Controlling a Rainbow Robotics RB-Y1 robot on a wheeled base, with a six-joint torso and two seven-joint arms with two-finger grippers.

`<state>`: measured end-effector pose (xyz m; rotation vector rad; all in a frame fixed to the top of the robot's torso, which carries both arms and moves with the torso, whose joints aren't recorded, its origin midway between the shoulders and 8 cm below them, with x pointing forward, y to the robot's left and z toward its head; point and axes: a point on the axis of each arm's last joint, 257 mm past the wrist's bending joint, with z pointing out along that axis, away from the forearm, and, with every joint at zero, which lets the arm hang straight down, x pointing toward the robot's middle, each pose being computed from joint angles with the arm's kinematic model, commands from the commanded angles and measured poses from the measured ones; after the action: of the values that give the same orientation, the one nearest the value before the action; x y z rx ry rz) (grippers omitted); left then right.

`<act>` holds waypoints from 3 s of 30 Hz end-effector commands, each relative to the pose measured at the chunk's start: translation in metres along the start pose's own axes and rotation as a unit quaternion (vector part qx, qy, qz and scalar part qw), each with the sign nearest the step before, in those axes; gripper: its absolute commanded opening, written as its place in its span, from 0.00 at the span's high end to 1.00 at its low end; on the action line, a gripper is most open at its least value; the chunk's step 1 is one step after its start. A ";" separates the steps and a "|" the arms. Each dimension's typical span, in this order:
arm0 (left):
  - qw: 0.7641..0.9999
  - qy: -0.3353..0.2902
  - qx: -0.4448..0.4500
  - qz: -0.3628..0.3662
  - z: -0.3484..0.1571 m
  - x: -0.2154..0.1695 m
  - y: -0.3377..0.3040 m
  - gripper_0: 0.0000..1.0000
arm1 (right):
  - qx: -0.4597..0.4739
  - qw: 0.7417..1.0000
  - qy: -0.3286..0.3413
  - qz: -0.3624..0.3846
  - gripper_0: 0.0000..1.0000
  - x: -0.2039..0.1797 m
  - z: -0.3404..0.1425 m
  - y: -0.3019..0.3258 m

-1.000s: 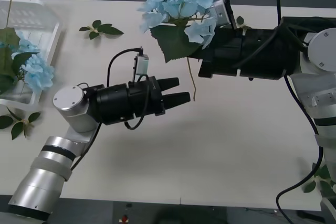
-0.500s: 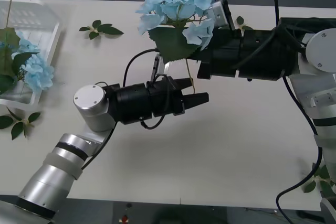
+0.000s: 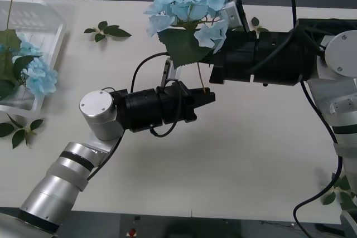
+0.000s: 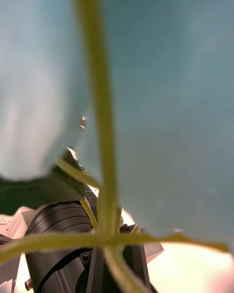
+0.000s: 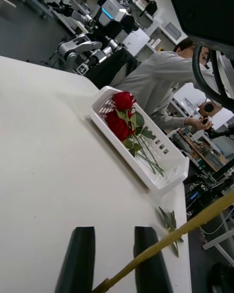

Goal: Put the red flowers into the right box and the blue flowers into the left box

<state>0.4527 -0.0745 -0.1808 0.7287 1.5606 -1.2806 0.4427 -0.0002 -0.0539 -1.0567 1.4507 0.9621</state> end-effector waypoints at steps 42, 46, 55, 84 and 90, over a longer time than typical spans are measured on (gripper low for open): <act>1.000 -0.009 0.003 0.007 -0.033 -0.028 0.012 1.00 | -0.020 0.992 0.057 -0.113 0.00 0.008 -0.021 0.005; 1.000 0.002 0.022 0.017 -0.079 -0.051 0.013 1.00 | -0.036 0.987 0.076 -0.138 0.00 0.026 -0.027 0.003; 0.991 0.103 0.012 0.079 -0.240 -0.116 0.005 1.00 | -0.079 0.983 0.108 -0.122 0.00 0.063 -0.043 0.006; 0.771 0.357 -0.518 0.093 -0.618 -0.118 0.232 1.00 | -0.176 0.965 0.162 -0.112 0.00 0.092 -0.071 0.050; 0.740 0.360 -0.561 0.091 -0.643 -0.095 0.254 1.00 | -0.184 0.963 0.164 -0.112 0.00 0.096 -0.066 0.055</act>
<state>0.5213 0.5966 -0.1988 0.6283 2.3634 0.2636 0.3689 -0.0692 -0.1505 -1.6545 1.4431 0.9439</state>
